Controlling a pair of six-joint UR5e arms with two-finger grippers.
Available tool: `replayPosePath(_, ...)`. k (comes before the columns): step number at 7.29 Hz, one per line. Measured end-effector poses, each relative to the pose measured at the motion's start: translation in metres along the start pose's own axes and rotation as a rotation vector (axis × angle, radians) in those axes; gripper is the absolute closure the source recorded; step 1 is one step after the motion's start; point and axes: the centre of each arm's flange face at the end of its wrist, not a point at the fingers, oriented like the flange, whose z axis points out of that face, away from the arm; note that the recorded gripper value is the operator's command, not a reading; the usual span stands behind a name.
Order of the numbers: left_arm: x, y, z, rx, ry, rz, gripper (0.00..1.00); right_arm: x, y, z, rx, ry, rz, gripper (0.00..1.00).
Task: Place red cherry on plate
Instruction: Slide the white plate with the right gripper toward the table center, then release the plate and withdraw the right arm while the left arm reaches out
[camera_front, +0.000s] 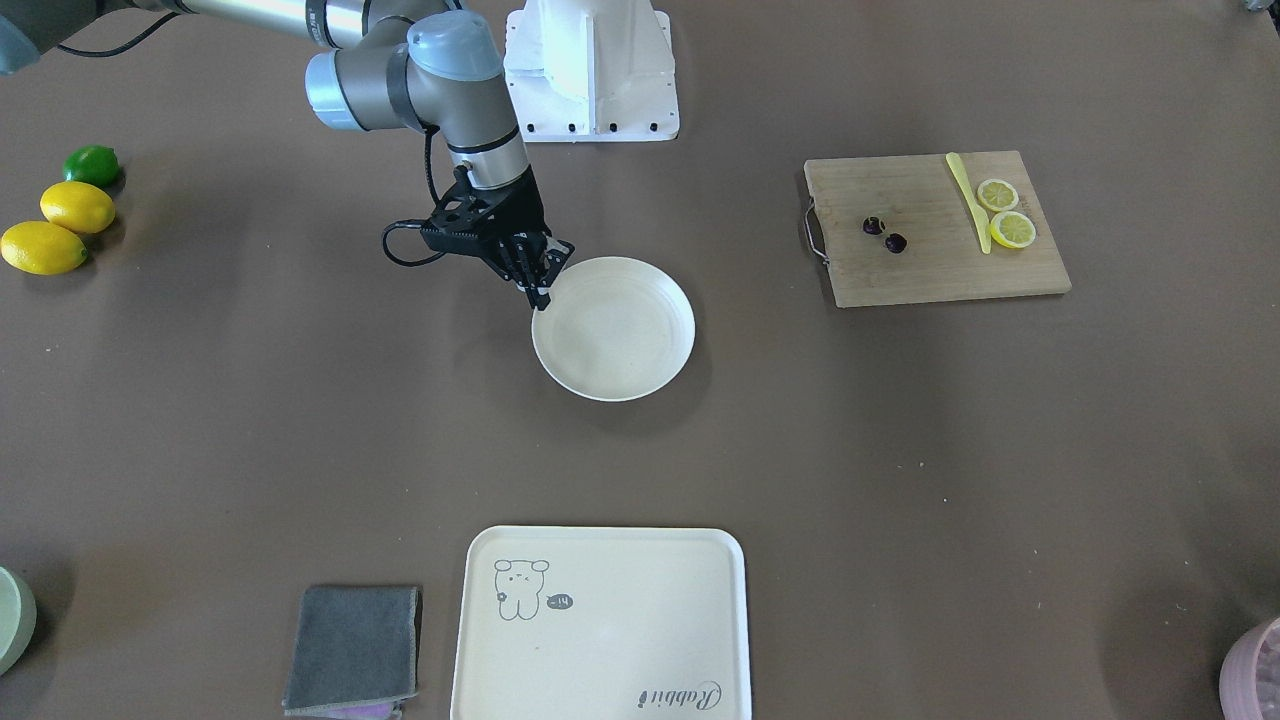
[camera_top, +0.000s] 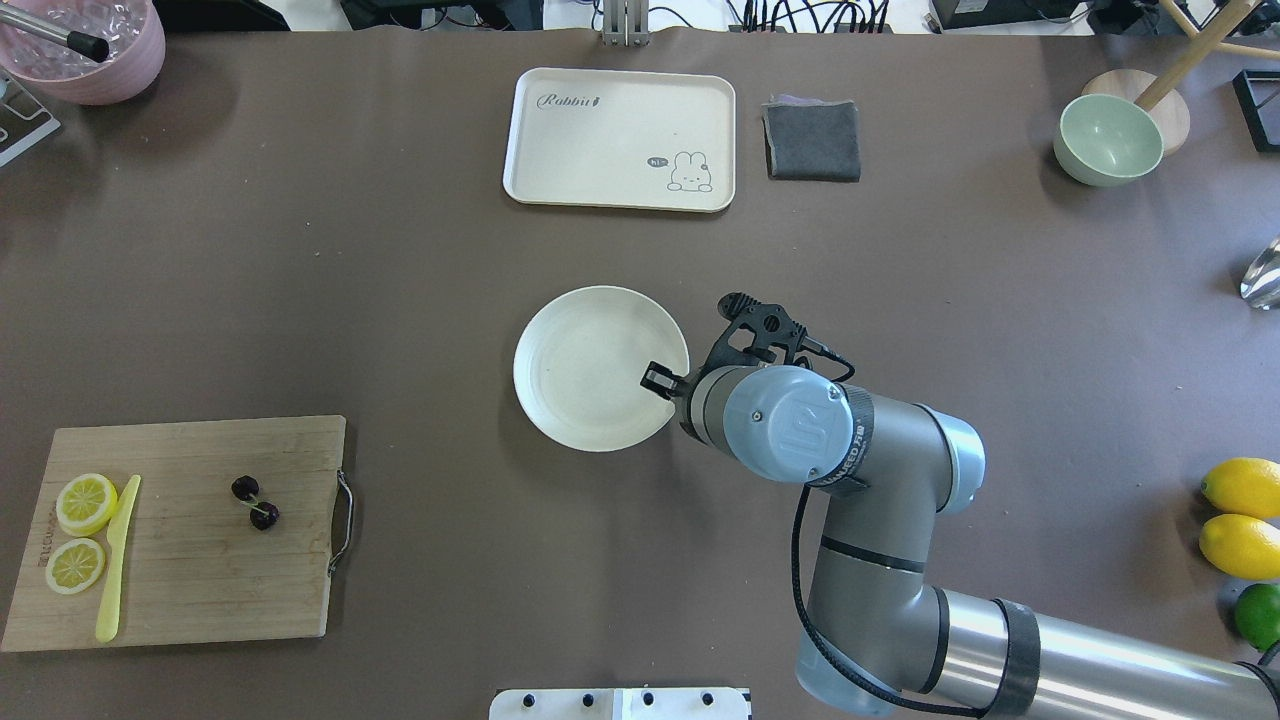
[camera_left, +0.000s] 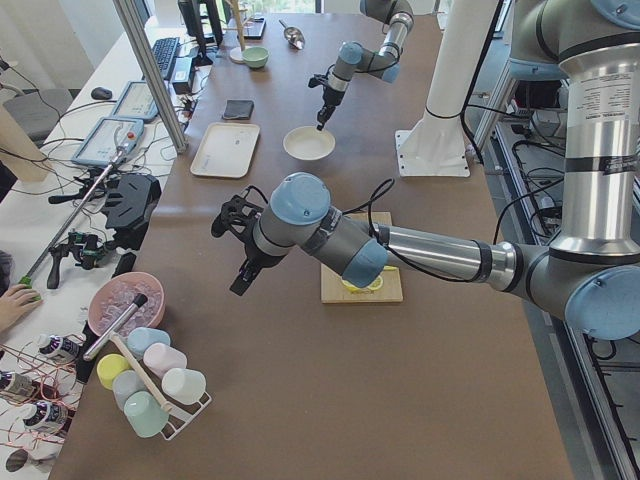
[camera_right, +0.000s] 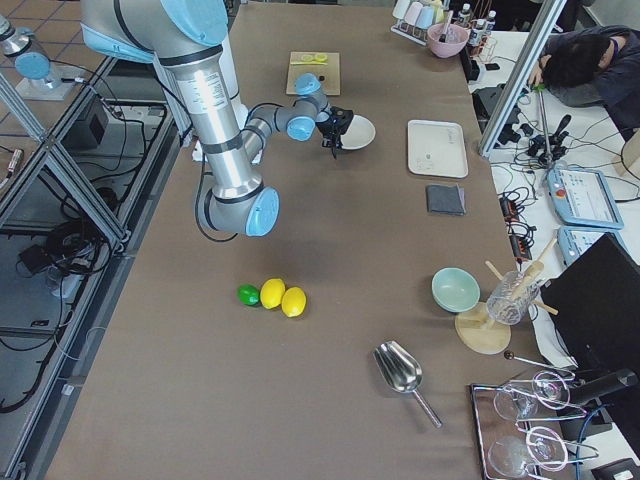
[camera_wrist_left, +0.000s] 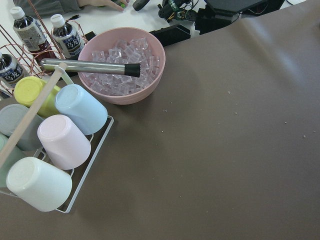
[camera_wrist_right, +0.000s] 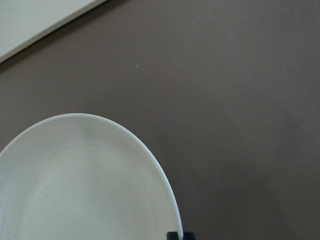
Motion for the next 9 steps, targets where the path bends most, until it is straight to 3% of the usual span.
replayPosePath(1,0.000,0.000,0.000,0.000,0.001,-0.002,0.02,0.001,0.006,0.003,0.001,0.007,-0.009,0.00)
replayPosePath(2,0.001,0.000,0.000,-0.001,0.010,-0.004,0.02,0.001,0.005,0.002,0.005,0.006,-0.014,0.00)
replayPosePath(4,0.022,-0.006,-0.007,0.005,0.085,-0.090,0.02,-0.005,-0.031,-0.015,0.016,-0.014,-0.031,0.00)
replayPosePath(6,0.080,-0.011,-0.010,-0.025,0.163,-0.261,0.02,0.014,-0.132,-0.054,-0.004,0.012,-0.068,0.00)
replayPosePath(9,0.219,-0.016,0.024,-0.148,0.227,-0.452,0.03,0.145,-0.312,-0.137,-0.052,0.085,-0.203,0.00)
